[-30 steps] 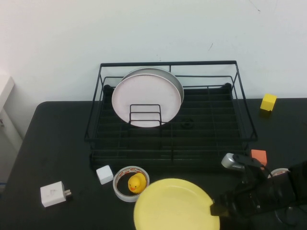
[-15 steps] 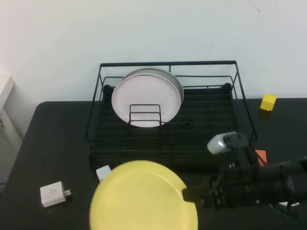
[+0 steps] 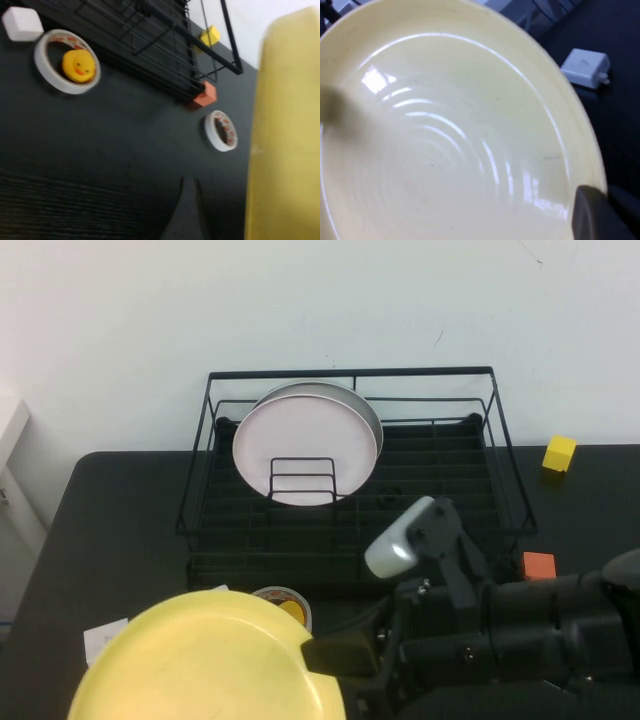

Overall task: Place plate on rack
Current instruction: Hand over the plate, then place the plate on the rack

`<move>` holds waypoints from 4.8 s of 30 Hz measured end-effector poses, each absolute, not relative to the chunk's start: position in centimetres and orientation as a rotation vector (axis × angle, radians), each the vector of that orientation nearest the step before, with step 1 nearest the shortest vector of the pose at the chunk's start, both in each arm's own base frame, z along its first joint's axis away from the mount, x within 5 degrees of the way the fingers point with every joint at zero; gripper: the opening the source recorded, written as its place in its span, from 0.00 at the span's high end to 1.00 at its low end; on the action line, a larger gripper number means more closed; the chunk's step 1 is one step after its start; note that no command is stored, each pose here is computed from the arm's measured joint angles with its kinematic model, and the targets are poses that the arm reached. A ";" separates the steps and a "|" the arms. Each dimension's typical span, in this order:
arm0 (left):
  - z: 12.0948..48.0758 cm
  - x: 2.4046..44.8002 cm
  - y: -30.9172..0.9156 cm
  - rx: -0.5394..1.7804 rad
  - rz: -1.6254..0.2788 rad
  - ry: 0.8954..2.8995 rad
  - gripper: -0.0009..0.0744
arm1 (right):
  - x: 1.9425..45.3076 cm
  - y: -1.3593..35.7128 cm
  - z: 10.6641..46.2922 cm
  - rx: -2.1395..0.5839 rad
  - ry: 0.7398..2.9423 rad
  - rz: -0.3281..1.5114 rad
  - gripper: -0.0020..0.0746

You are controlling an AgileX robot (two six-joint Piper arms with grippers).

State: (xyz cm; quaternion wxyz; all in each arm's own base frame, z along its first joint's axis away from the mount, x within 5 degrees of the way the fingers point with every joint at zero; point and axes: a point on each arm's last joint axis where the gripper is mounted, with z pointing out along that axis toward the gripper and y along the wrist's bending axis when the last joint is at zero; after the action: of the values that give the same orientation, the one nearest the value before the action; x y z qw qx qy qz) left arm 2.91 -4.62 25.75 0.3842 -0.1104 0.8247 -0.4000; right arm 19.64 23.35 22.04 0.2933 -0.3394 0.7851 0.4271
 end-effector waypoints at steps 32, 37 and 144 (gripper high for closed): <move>28.5 2.3 -4.4 0.109 -0.777 2.012 0.92 | 18.9 24.2 25.9 -1.111 1.780 1.459 0.37; 30.3 2.5 -3.7 0.179 -0.619 1.982 0.92 | 20.7 22.6 28.9 -1.082 1.640 1.610 0.37; 23.0 36.7 -15.2 1.197 0.333 1.287 0.93 | 12.3 9.1 33.1 -1.397 2.360 0.449 0.97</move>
State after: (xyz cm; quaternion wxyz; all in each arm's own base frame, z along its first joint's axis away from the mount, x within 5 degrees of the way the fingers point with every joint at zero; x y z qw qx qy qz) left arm 36.65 -15.23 23.03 0.6260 0.5220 0.5609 0.1451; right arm 12.34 9.06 33.14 0.1802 -0.4943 0.8354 0.1589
